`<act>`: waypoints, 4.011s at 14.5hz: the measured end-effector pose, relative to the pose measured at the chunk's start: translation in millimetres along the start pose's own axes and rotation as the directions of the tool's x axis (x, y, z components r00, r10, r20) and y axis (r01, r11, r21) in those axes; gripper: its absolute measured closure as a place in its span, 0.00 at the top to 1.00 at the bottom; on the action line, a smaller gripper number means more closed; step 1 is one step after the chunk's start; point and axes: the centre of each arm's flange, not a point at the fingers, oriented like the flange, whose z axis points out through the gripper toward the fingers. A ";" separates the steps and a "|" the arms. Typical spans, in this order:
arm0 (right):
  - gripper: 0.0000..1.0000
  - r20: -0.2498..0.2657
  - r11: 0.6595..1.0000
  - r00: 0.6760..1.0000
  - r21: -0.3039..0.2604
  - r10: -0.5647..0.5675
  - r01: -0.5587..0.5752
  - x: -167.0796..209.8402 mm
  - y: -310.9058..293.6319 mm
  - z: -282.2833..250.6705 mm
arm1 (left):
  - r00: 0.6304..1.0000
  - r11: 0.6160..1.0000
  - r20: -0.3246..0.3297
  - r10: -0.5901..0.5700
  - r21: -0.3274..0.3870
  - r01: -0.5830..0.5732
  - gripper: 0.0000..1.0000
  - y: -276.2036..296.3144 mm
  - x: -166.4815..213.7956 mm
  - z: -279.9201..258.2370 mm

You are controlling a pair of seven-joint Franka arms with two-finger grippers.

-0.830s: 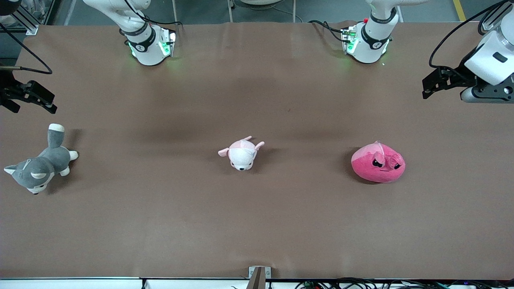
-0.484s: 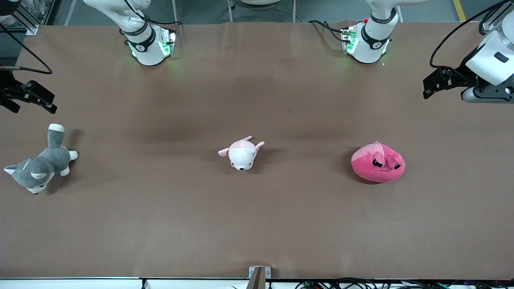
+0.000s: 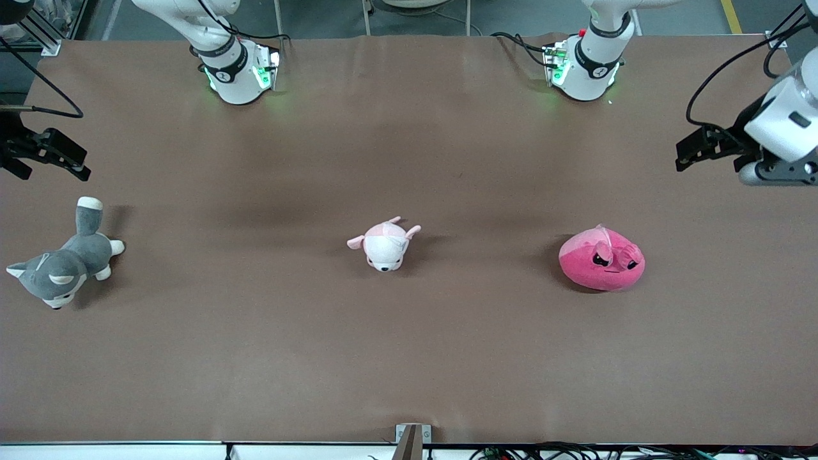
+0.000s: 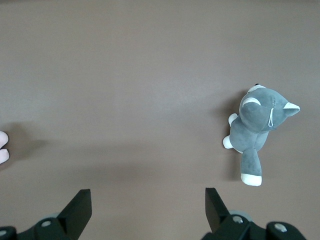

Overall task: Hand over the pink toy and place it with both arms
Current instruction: 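Move the left gripper toward the large pink plush toy, then lower the left gripper onto the pink plush and close on it, then lift the pink plush with the left gripper while the right gripper approaches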

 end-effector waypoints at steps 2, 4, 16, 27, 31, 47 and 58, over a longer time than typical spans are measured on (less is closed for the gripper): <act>1.00 -0.008 1.000 1.000 0.000 0.000 0.000 0.6 -0.2 -3.5 | 1.000 1.000 0.020 -0.016 -0.008 0.016 1.00 -10.0 20.3 26.7; 1.00 -0.014 1.000 1.000 0.000 -0.001 0.001 1.0 -0.5 -6.3 | 0.999 1.000 0.019 -0.027 -0.015 0.027 1.00 -17.3 39.3 50.9; 1.00 -0.012 1.000 1.000 0.002 -0.008 0.009 0.6 -5.2 -14.5 | 0.983 0.982 -0.021 -0.184 -0.040 0.183 0.86 -14.5 73.3 209.5; 1.00 0.000 0.999 0.999 0.012 -0.032 0.032 4.3 -18.8 -8.0 | 0.983 0.982 -0.008 -0.186 -0.049 0.185 0.15 -0.1 84.3 244.6; 1.00 -0.012 0.991 0.997 0.109 -0.072 0.073 3.3 -57.0 -15.1 | 0.984 0.983 -0.040 -0.176 -0.054 0.174 0.10 6.4 87.0 223.1; 0.74 0.103 0.798 0.989 0.602 -0.108 0.024 -4.6 -216.3 -1.0 | 0.940 0.889 0.085 -0.331 -0.305 0.341 0.08 234.5 27.2 40.6; 0.74 0.118 0.760 0.985 0.650 -0.129 0.021 -7.0 -245.0 3.6 | 0.882 0.773 0.169 -0.439 -0.429 0.467 0.08 371.9 -15.6 18.4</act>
